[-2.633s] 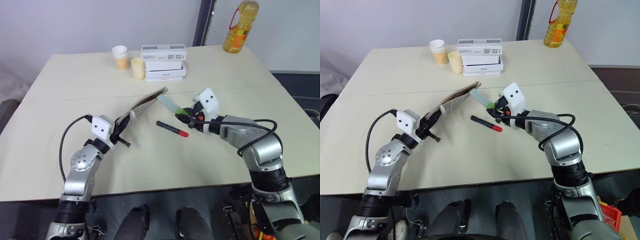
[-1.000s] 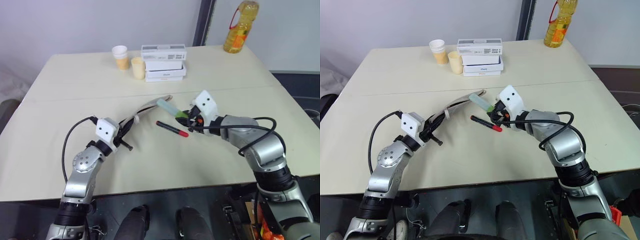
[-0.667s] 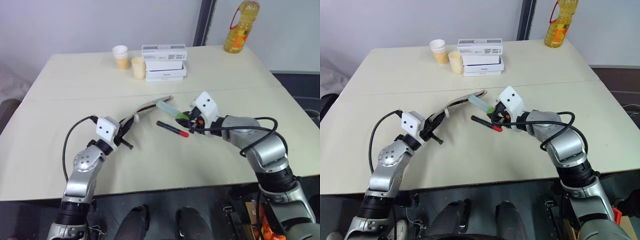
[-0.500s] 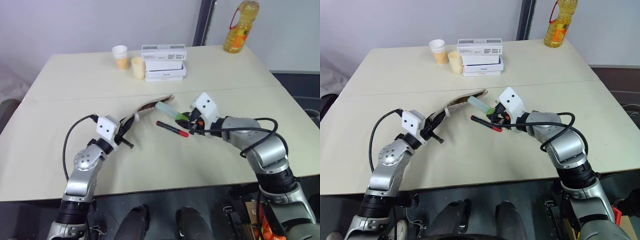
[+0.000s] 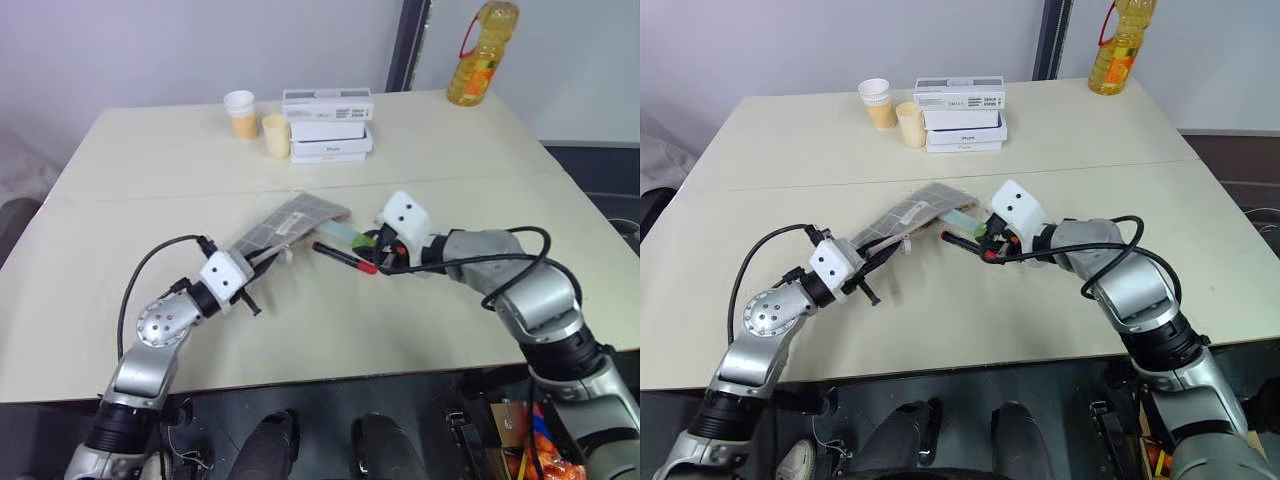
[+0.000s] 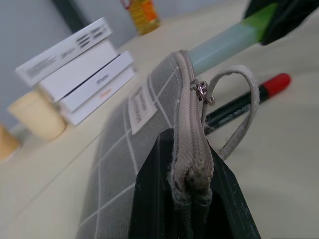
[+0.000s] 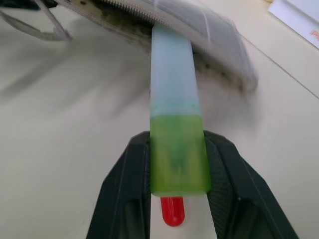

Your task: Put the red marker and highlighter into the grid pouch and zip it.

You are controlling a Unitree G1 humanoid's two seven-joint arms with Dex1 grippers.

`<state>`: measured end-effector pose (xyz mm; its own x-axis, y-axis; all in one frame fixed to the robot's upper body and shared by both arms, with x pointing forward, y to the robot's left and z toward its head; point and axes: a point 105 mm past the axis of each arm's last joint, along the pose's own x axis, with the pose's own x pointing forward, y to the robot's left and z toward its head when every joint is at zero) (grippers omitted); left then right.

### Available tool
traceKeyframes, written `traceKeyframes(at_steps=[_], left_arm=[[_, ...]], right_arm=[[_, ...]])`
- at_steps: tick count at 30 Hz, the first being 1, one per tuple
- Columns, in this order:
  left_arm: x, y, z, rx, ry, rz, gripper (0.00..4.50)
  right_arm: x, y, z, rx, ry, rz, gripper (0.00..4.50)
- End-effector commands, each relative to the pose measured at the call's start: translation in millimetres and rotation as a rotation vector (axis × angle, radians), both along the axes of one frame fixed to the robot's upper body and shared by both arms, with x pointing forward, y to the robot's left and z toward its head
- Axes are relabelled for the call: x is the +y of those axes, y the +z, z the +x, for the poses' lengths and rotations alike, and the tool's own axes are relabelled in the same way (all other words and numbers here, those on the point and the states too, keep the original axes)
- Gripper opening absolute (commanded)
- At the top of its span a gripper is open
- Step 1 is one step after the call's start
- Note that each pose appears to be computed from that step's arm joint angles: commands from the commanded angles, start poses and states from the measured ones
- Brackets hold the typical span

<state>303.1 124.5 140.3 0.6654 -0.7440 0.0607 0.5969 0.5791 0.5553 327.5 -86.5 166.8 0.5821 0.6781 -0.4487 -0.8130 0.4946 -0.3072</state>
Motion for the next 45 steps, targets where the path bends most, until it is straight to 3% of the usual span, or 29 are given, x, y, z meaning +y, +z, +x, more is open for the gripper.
traceKeyframes(at_steps=[1,10,17,20,24,31,37,40,45], left_arm=[[-1,4,-3,-0.053,-0.053,0.029,0.00],[5,-7,1,-0.058,-0.063,0.040,0.00],[12,-6,9,-0.051,0.007,-0.017,0.00],[19,-2,16,-0.034,0.082,-0.102,0.00],[25,3,25,-0.016,0.166,-0.196,0.00],[33,10,43,-0.008,0.303,-0.313,0.00],[29,12,45,-0.017,0.310,-0.304,0.00],[29,11,44,-0.013,0.312,-0.298,0.00],[29,11,44,-0.014,0.314,-0.296,0.00]], right_arm=[[18,15,-3,-0.059,0.085,0.006,0.90],[30,19,-9,-0.071,0.155,0.011,0.90],[19,38,4,-0.171,0.077,0.053,4.45],[4,50,9,-0.224,0.018,0.091,4.45],[-15,39,7,-0.181,-0.017,0.084,4.45],[-23,-25,6,0.051,-0.129,0.128,4.45],[-19,-53,13,0.129,-0.214,0.162,4.45],[-18,-56,14,0.156,-0.229,0.191,3.62],[-19,-56,12,0.153,-0.225,0.185,0.96]])
